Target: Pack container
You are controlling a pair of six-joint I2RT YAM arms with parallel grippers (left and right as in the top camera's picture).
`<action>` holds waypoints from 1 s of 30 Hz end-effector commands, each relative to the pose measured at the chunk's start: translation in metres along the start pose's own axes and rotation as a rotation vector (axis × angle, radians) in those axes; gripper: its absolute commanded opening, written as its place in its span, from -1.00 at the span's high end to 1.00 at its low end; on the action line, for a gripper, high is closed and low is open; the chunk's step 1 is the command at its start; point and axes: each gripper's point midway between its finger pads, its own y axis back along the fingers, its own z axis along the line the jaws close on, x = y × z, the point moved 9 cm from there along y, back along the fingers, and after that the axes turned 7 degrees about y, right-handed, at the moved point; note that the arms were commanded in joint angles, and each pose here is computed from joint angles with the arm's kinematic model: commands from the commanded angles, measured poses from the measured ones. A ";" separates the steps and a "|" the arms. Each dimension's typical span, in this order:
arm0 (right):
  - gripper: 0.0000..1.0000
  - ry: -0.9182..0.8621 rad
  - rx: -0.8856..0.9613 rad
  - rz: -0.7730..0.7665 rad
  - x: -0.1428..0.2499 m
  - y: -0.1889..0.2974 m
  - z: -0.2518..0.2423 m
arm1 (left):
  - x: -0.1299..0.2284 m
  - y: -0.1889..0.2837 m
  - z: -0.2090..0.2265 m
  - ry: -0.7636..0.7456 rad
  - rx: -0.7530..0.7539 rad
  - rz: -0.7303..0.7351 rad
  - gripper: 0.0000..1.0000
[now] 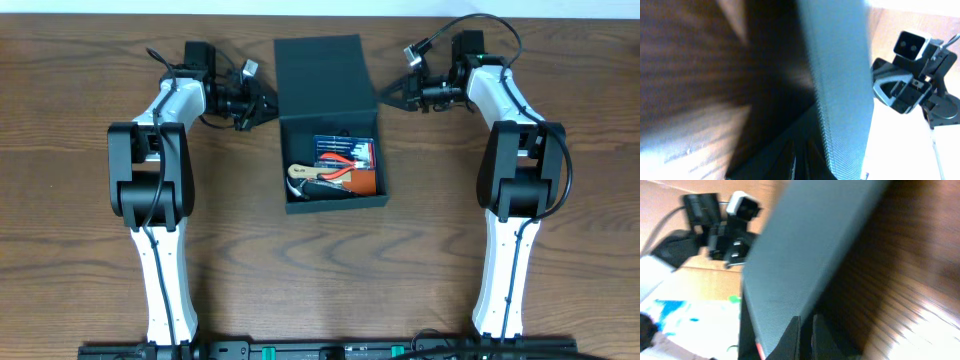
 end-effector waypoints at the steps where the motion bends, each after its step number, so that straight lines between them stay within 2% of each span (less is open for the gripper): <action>1: 0.98 0.023 -0.150 -0.018 -0.004 -0.001 0.011 | -0.002 0.006 -0.020 -0.014 0.050 -0.010 0.89; 8: 0.98 0.029 -0.169 -0.024 -0.005 -0.001 0.012 | -0.006 0.006 -0.025 -0.025 0.075 -0.023 0.89; 14: 0.98 -0.064 -0.023 -0.002 -0.001 -0.001 0.000 | -0.006 0.006 -0.025 -0.026 0.075 -0.023 0.89; 30: 0.98 -0.042 -0.002 -0.009 -0.001 0.003 -0.003 | -0.007 0.006 -0.026 -0.034 0.077 -0.025 0.89</action>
